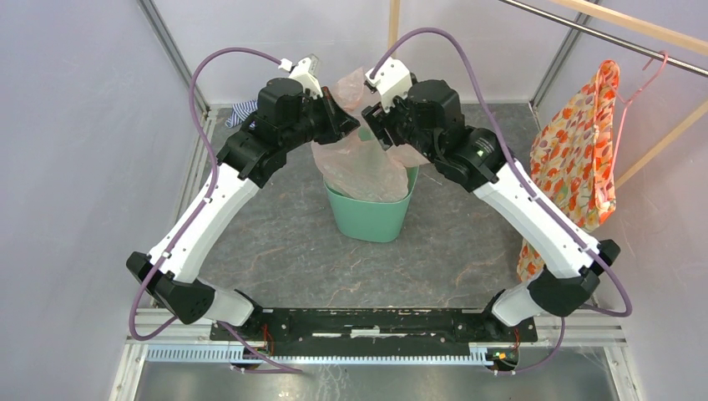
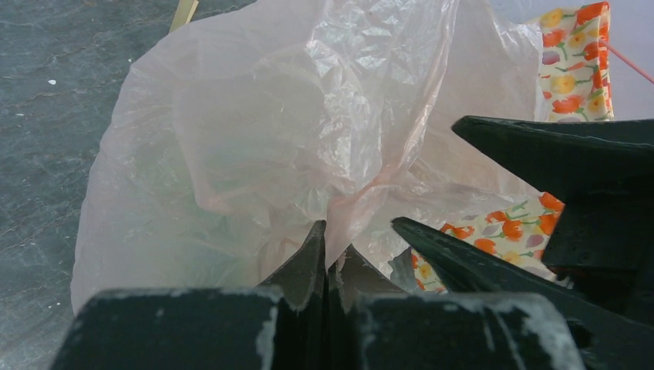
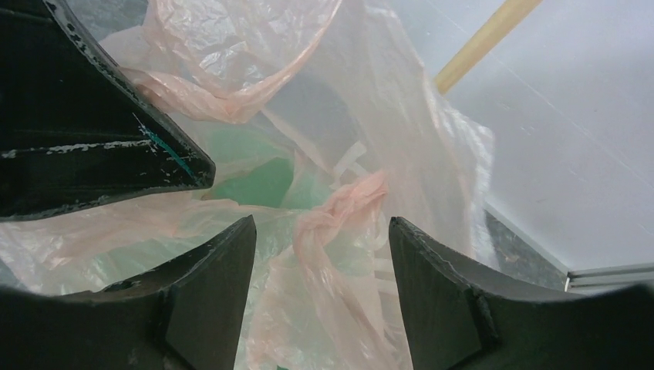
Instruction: Put the trash bags into the trash bin
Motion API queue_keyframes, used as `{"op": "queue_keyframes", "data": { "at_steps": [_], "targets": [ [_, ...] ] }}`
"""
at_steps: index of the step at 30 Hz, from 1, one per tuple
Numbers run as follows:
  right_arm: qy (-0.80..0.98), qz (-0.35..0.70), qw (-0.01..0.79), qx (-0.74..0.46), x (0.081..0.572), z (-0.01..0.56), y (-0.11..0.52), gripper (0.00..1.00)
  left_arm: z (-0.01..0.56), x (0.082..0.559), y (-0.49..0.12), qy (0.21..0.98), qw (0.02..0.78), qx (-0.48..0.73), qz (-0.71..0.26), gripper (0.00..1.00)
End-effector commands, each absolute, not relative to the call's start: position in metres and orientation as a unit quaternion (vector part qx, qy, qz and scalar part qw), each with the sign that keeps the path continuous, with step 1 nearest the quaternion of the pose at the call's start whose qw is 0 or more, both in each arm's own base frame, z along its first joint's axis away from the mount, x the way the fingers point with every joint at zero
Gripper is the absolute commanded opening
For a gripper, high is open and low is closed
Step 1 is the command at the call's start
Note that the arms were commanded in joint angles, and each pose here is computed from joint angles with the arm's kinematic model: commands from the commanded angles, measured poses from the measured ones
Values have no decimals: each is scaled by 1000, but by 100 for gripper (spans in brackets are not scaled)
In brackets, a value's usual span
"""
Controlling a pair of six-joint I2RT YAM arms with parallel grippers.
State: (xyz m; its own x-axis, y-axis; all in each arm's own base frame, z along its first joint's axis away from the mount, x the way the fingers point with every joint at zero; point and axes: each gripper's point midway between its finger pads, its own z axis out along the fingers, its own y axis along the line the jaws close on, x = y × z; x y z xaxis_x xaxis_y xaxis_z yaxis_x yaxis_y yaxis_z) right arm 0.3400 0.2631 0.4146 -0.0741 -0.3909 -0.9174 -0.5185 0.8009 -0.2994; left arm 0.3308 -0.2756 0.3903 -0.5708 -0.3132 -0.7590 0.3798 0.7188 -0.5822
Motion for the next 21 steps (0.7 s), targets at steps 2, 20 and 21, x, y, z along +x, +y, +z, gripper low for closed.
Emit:
{"op": "queue_keyframes", "data": {
  "at_steps": [2, 20, 21],
  "targets": [
    [727, 36, 604, -324, 350, 412, 272, 71, 404, 323, -267, 793, 485, 36, -368, 2],
    [713, 82, 625, -307, 304, 424, 239, 0, 391, 335, -223, 816, 509, 0, -274, 2],
    [707, 98, 628, -309, 293, 425, 235, 0, 389, 338, -215, 818, 511, -6, -263, 2]
  ]
}}
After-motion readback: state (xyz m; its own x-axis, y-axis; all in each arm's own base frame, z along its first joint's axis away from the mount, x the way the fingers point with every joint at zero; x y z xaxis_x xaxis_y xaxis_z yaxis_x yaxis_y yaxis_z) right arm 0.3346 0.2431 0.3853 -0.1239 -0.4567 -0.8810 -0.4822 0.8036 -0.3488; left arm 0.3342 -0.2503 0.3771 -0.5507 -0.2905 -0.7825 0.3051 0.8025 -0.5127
